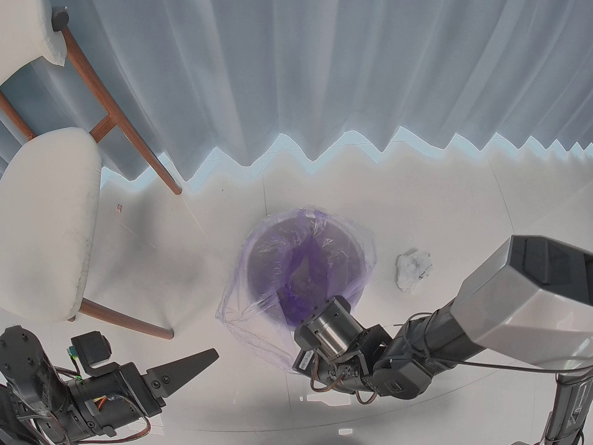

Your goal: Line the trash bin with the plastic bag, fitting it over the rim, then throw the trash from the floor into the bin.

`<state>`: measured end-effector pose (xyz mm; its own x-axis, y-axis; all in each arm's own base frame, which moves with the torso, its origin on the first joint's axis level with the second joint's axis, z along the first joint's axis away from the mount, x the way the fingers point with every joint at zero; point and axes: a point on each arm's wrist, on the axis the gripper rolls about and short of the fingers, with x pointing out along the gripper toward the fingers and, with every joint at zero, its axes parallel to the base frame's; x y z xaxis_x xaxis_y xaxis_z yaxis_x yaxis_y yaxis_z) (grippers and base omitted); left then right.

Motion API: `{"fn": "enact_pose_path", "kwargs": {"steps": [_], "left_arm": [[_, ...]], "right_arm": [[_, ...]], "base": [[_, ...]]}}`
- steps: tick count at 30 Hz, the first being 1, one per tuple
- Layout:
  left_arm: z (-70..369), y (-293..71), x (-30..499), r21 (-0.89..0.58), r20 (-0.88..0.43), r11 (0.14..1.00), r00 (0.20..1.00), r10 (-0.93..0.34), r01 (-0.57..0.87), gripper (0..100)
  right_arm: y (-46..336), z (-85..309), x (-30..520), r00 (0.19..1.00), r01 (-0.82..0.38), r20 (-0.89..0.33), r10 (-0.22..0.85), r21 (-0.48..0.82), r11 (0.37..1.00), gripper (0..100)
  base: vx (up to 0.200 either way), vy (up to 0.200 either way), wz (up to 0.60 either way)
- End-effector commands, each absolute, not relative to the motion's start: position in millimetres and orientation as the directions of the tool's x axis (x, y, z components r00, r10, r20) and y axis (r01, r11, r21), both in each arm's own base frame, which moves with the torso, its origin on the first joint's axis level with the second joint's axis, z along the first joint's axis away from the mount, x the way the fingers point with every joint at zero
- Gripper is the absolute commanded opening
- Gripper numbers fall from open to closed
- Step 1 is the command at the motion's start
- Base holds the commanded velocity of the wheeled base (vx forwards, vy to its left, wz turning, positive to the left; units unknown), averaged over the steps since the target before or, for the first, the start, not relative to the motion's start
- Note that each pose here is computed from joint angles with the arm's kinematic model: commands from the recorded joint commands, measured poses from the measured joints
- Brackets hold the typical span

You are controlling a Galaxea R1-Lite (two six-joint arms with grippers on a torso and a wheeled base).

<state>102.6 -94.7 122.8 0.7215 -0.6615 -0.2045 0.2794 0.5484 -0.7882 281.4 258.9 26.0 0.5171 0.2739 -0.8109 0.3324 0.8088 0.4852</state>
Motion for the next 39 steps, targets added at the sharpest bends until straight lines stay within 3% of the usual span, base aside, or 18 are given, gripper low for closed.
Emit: {"fn": "enact_pose_path", "kwargs": {"steps": [1,8,14,18,26,39], "left_arm": [[118,-93,101,-0.785,-0.231,0.562,0.717,-0.658,0.262,100],[112,-96,103,-0.787,-0.273,0.569,0.691,-0.669,0.241,100],[94,-106,110,-0.776,-0.387,0.594,0.584,-0.714,0.212,100],[84,-114,122,-0.767,-0.447,0.621,0.557,-0.7,0.164,100],[52,-128,174,-0.717,-0.562,0.697,0.581,-0.588,0.01,100],[24,-125,207,-0.736,-0.532,0.676,0.65,-0.543,-0.038,100]], "right_arm": [[259,8,275,0.486,0.353,-0.84,0.243,0.443,0.824,100],[252,44,276,0.55,0.396,-0.787,0.279,0.54,0.742,100],[216,100,279,0.647,0.365,-0.702,0.297,0.627,0.688,100],[198,100,280,0.654,0.372,-0.708,0.267,0.608,0.701,100],[169,89,309,0.686,0.412,-0.702,0.194,0.594,0.691,100],[180,75,346,0.731,0.363,-0.652,0.2,0.62,0.696,100]], "base": [[0.0,0.0,0.0],[0.0,0.0,0.0],[0.0,0.0,0.0],[0.0,0.0,0.0],[0.0,0.0,0.0],[0.0,0.0,0.0]]}}
